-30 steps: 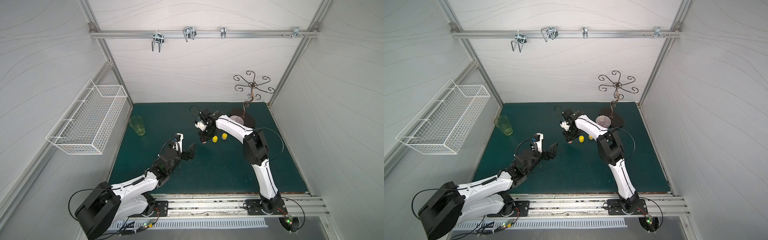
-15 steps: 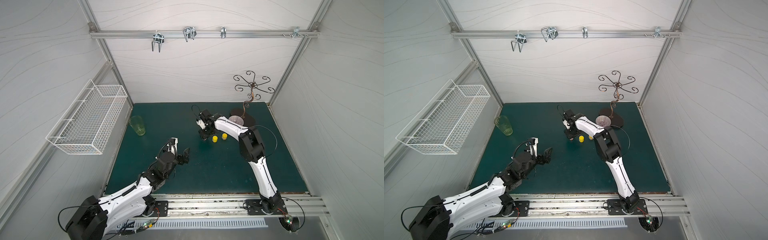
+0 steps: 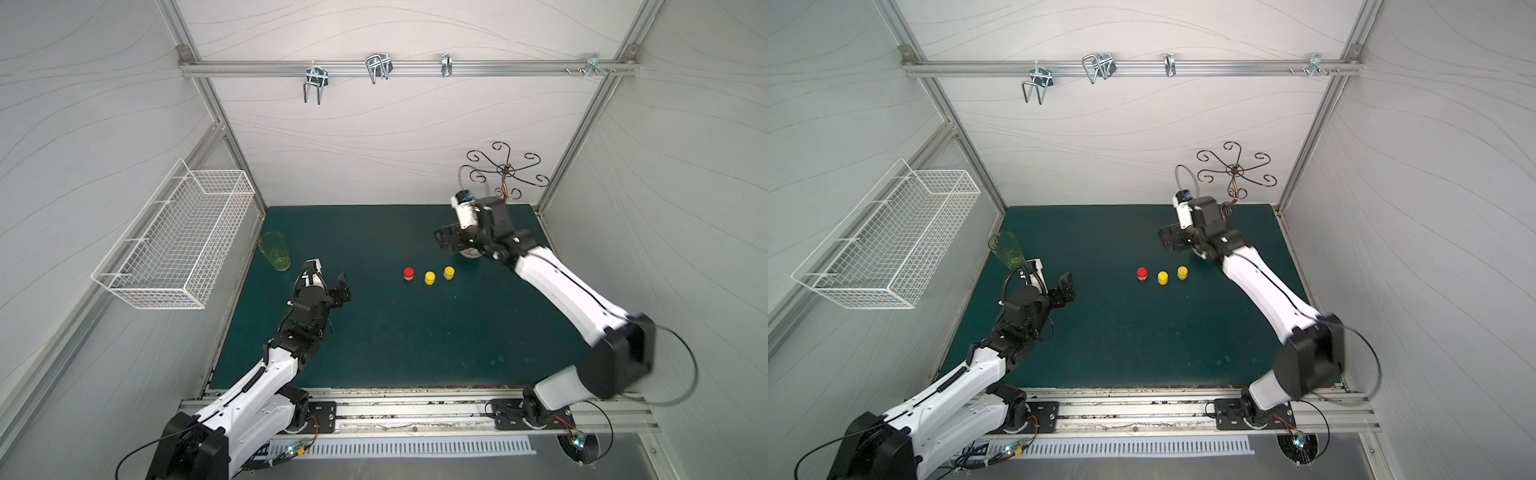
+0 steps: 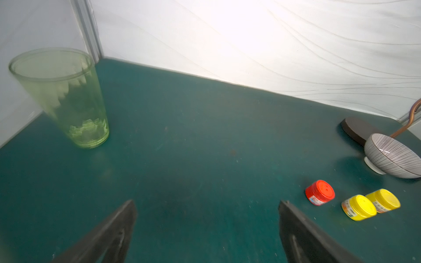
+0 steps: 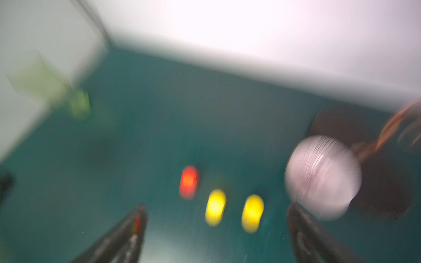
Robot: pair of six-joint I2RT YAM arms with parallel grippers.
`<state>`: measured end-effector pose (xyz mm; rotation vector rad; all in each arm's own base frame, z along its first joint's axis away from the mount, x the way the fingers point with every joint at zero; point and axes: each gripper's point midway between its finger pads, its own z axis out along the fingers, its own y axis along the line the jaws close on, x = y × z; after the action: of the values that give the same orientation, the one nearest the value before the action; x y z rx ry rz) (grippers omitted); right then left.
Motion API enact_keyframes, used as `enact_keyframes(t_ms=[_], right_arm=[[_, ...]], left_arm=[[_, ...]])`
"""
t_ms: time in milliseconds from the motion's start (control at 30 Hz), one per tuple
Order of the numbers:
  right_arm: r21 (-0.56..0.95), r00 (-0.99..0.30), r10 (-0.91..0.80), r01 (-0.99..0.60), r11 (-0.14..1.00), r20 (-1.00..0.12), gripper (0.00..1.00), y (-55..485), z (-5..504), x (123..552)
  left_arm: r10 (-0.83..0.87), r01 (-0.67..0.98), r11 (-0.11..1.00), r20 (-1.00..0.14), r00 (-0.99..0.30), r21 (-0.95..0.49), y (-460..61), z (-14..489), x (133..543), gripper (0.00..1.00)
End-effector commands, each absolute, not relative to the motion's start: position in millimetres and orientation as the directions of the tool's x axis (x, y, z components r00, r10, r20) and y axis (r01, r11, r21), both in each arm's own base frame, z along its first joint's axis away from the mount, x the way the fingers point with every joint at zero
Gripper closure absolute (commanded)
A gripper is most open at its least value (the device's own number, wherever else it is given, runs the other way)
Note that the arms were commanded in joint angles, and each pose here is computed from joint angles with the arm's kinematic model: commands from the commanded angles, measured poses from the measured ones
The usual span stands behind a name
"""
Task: Close the paint jar lid
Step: Place the paint jar at the center of the board, then reset both arms
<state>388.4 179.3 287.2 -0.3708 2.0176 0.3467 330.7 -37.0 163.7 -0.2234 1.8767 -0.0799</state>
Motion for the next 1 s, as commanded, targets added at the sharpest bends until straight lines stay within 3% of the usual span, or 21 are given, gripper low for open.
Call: enact_keyframes(t_ms=[0,133,333,467,533,600,667,967], right_arm=[[0.016,-0.462,-0.008,-0.047,0.999,-0.887,0.01,61.8,224.8,382.7],[-0.006,-0.463,0.062,0.145,0.989,-0.884,0.01,4.3,163.6,376.7],[-0.033,-0.393,0.004,0.088,0.996,-0.919,0.01,7.7,113.8,373.0],[-0.002,-0.286,0.007,0.033,0.999,-0.958,0.01,18.1,119.0,379.2],[-0.008,-0.314,0.000,0.023,1.000,-0.950,0.01,20.8,99.7,385.4],[-0.024,-0.260,-0.019,0.015,1.000,-0.965,0.01,22.0,93.4,389.7],[0.014,-0.363,0.044,0.084,0.996,-0.931,0.01,8.4,85.7,389.6],[-0.029,-0.373,0.001,0.074,0.997,-0.928,0.01,14.0,85.3,399.2]], left_arm=[[-0.116,-0.186,0.980,-0.967,-0.227,-0.073,0.9,168.7,349.5,0.00],[-0.008,-0.216,0.976,-0.981,-0.194,0.034,13.9,142.4,349.6,0.00],[-0.038,-0.253,0.967,-0.978,-0.207,0.016,29.4,126.7,363.0,0.00],[-0.052,-0.216,0.976,-0.976,-0.211,-0.005,28.0,106.4,374.4,0.00],[-0.047,-0.222,0.975,-0.975,-0.218,0.002,29.8,103.8,383.8,0.00],[-0.074,-0.219,0.976,-0.952,-0.296,-0.008,30.9,96.9,388.4,0.02],[-0.104,-0.224,0.974,-0.948,-0.300,-0.036,37.9,94.6,394.0,0.02],[-0.143,-0.223,0.972,-0.933,-0.329,-0.071,42.8,91.0,395.6,0.01]])
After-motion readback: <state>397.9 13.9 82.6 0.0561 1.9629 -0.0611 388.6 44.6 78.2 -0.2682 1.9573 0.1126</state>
